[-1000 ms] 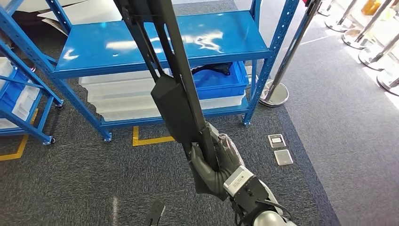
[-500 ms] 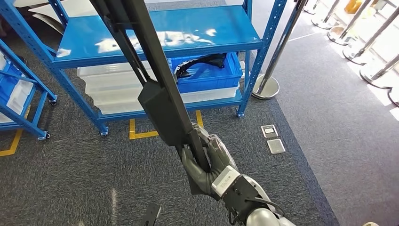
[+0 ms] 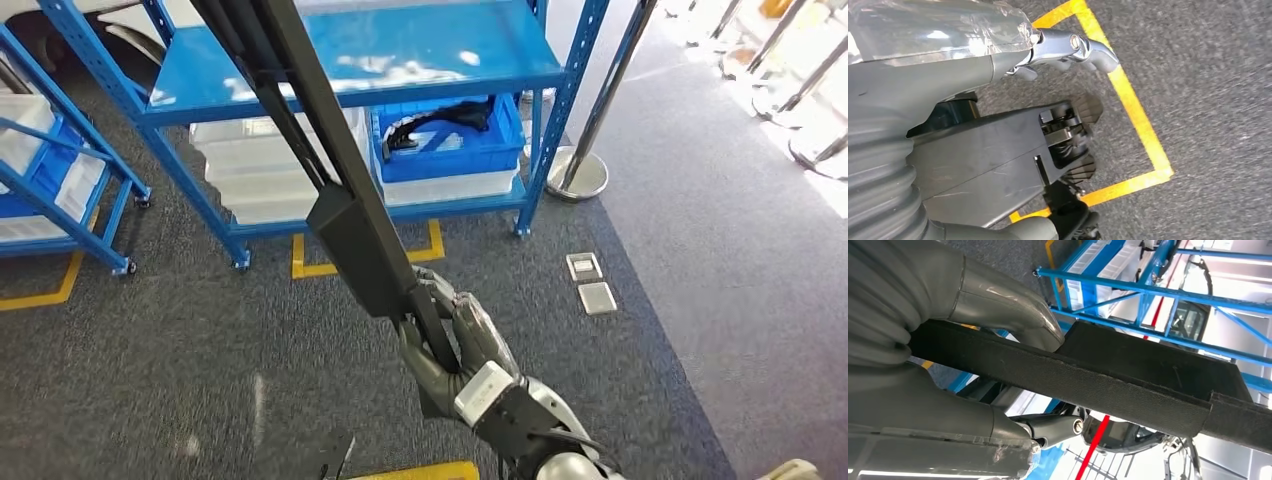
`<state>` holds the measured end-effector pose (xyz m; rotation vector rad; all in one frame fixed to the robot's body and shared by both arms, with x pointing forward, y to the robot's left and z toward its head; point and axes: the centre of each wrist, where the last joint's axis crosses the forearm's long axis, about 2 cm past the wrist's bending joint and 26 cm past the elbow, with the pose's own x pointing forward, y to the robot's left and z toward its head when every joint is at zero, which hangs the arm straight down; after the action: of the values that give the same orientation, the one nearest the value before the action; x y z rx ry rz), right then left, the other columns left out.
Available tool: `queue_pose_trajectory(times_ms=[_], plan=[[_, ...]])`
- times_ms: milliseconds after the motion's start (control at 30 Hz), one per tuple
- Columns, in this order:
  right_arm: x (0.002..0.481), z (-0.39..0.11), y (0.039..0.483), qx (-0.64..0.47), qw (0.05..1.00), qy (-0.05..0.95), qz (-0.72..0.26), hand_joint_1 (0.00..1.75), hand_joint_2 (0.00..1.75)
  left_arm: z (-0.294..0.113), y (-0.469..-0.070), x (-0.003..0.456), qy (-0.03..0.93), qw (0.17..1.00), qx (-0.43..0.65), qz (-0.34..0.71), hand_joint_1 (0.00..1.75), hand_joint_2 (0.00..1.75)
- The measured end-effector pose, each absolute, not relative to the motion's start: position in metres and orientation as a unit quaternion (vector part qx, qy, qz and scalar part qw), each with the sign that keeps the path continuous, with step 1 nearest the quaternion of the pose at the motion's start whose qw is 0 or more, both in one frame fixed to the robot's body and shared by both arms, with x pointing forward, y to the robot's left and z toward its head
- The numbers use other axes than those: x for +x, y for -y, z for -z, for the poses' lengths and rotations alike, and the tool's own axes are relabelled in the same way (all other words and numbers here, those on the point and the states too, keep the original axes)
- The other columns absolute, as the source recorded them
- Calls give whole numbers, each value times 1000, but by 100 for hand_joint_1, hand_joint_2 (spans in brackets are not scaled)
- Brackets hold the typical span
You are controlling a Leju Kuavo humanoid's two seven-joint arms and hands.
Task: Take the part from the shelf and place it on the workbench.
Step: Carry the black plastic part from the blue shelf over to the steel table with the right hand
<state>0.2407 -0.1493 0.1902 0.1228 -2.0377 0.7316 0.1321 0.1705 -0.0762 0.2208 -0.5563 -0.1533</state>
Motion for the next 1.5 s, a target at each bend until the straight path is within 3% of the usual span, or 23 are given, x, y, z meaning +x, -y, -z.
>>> queue_pose_trajectory(times_ms=[1500], plan=[[240,-189,141,49,464,823,-323,175,175,76,-170,132,264,955,107,85,0,175]])
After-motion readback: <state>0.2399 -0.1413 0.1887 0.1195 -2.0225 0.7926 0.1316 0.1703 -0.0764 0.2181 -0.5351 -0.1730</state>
